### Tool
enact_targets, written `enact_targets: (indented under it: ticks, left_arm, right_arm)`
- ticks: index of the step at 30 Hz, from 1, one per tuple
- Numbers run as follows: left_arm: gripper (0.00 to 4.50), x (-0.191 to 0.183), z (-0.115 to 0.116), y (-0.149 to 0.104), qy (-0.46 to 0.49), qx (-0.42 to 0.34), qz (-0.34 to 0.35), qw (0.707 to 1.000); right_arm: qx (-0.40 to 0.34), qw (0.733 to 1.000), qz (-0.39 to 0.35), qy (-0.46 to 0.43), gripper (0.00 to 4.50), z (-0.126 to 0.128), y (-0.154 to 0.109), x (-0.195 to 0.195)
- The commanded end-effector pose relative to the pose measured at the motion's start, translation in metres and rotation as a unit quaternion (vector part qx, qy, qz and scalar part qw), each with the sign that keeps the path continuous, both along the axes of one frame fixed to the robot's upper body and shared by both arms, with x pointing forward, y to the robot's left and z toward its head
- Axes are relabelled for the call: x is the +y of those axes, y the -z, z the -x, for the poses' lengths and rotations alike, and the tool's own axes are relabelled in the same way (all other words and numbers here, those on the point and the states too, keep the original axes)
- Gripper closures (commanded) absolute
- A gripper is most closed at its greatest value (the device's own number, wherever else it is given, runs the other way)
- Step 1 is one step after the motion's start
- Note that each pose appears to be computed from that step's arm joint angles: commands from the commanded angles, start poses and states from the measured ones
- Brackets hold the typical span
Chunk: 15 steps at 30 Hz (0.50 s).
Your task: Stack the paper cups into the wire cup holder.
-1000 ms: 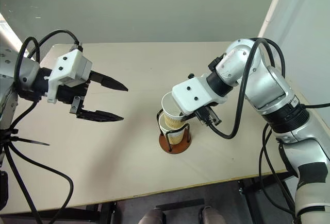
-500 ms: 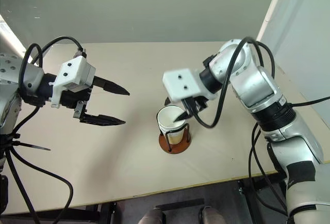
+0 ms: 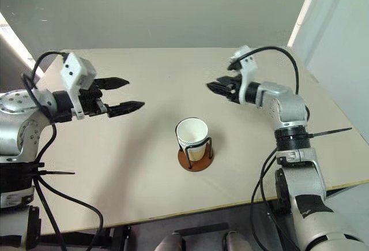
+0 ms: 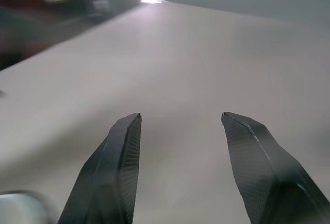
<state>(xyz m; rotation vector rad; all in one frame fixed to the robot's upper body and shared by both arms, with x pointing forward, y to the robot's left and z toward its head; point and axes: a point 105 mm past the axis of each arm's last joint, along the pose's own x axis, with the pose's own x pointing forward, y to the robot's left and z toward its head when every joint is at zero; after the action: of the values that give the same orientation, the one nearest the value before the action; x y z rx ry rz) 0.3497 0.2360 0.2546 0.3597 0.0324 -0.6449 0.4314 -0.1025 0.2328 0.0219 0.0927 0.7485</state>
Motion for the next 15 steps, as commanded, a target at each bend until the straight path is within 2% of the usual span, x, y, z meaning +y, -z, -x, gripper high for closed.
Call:
enact_targets:
  ticks: [1,4,6,9,15]
  left_arm:
    - [0.00,0.032,-0.007,0.000,-0.102,-0.032,0.024,0.994]
    - [0.00,0.068,-0.006,0.019,-0.198,-0.040,0.040,0.978]
    - [0.00,0.083,0.002,0.032,-0.226,-0.035,0.061,0.972]
    - [0.00,0.083,0.015,0.043,-0.203,-0.015,0.080,0.976]
    - [0.00,0.096,0.035,0.060,-0.189,0.026,0.060,0.980]
  right_arm:
    - [-0.036,0.995,-0.025,0.095,1.98,-0.015,-0.009,-0.040]
    - [-0.048,0.978,-0.032,0.201,1.98,-0.025,0.001,-0.085]
    - [-0.053,0.966,-0.030,0.251,1.98,-0.026,0.006,-0.112]
    - [-0.058,0.960,-0.025,0.274,1.98,-0.024,0.011,-0.133]
    - [-0.056,0.954,0.035,0.294,1.98,-0.021,0.024,-0.157]
